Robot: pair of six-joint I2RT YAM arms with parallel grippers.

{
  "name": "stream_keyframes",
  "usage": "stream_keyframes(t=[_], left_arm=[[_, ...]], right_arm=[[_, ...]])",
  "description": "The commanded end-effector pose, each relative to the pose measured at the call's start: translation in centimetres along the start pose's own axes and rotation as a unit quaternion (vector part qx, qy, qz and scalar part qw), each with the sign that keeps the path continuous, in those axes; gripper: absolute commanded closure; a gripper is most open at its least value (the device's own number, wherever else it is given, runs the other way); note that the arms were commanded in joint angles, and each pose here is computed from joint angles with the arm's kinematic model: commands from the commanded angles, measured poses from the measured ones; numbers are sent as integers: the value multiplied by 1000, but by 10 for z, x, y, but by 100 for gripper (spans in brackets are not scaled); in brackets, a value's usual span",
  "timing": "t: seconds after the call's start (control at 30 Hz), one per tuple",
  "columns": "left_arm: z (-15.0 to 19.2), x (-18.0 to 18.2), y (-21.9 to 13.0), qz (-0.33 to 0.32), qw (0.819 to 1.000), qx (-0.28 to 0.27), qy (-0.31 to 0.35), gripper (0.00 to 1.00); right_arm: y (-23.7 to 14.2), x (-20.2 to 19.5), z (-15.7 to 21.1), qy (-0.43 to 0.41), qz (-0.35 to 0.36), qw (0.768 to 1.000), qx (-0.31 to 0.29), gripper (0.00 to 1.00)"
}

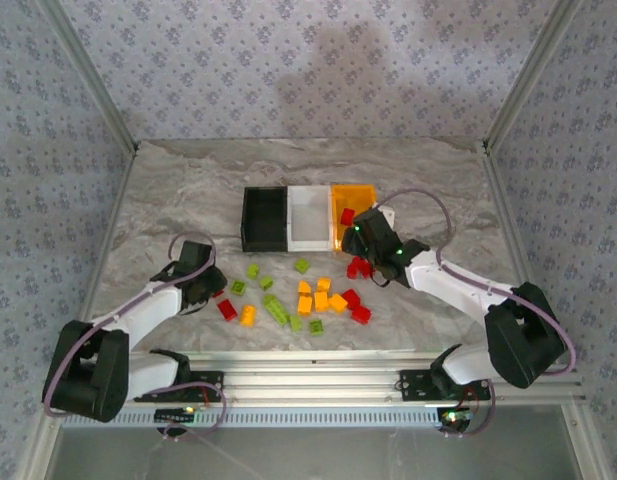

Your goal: Sort the legos into containers by color

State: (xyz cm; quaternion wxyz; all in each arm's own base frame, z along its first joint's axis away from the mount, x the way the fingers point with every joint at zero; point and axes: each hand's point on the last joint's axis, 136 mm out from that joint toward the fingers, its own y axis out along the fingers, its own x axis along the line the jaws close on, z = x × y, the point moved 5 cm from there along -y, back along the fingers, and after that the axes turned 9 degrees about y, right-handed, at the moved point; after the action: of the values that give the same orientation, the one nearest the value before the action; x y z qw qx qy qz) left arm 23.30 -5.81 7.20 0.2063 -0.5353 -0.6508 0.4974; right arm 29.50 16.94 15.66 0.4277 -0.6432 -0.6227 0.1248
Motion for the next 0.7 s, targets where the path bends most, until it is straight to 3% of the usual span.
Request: stream_keyframes(t=[0.0, 0.1, 0.23, 0.4, 0.67], left_arm=[[3, -9, -10, 34, 999, -5, 5, 68], [-4, -18, -27, 51, 998, -20, 17, 69], [-21, -59, -60, 95, 992, -52, 61, 68], [-33, -152, -82, 153, 974, -80, 147, 65], [-31, -314, -57, 203, 939, -67, 270, 64]], right_arm=[[-7, -7, -5, 17, 7, 1000, -17, 30], [-10, -15, -5, 27, 11, 999, -20, 30], [-15, -29, -5, 45, 15, 999, -27, 30], [-14, -50, 3, 61, 32, 997, -18, 30], [-23, -78, 17, 75, 55, 996, -11, 30]])
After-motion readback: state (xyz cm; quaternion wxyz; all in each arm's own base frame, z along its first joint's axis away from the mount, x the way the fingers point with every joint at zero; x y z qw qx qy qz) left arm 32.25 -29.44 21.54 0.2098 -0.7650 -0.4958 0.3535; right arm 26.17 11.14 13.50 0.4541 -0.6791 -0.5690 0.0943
